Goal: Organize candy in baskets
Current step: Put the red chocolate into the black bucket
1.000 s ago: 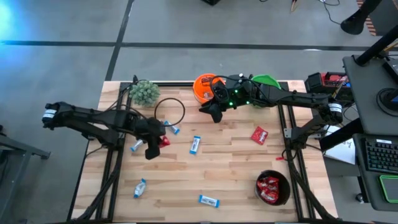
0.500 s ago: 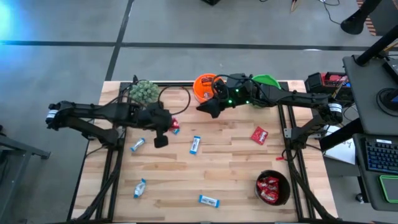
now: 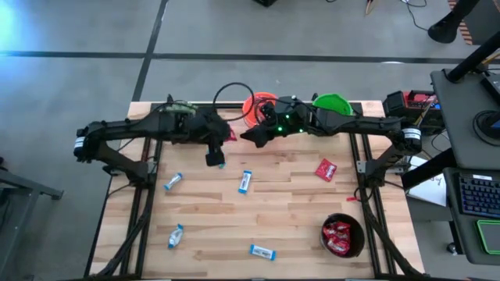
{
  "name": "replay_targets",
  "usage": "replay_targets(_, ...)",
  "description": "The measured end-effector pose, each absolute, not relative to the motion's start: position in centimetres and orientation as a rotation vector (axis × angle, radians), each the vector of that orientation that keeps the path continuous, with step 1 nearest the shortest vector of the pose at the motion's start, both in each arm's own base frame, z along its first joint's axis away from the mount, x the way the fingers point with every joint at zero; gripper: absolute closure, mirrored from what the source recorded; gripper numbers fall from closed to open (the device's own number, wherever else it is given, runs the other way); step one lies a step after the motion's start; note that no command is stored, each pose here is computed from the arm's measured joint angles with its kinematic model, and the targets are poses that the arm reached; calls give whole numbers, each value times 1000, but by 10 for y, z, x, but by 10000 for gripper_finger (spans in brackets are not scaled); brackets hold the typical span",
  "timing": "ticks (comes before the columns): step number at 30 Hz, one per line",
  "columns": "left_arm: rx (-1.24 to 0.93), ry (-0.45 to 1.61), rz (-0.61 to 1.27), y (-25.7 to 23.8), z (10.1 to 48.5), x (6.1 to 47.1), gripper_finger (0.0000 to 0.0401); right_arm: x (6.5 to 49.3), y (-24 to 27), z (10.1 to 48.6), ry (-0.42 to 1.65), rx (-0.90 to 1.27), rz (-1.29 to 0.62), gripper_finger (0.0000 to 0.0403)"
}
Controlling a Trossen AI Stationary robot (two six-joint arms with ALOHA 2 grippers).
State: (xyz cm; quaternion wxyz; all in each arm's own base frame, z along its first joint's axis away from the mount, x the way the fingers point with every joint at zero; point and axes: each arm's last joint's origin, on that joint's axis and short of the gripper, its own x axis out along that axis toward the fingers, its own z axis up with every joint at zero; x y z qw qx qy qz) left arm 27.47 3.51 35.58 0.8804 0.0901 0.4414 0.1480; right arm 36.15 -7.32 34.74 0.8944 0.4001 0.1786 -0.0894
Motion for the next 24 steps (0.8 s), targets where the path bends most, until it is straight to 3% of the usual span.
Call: replay_targets(24,236,920,320,47,365,297,401,374,-81,335,343,758,-251,188)
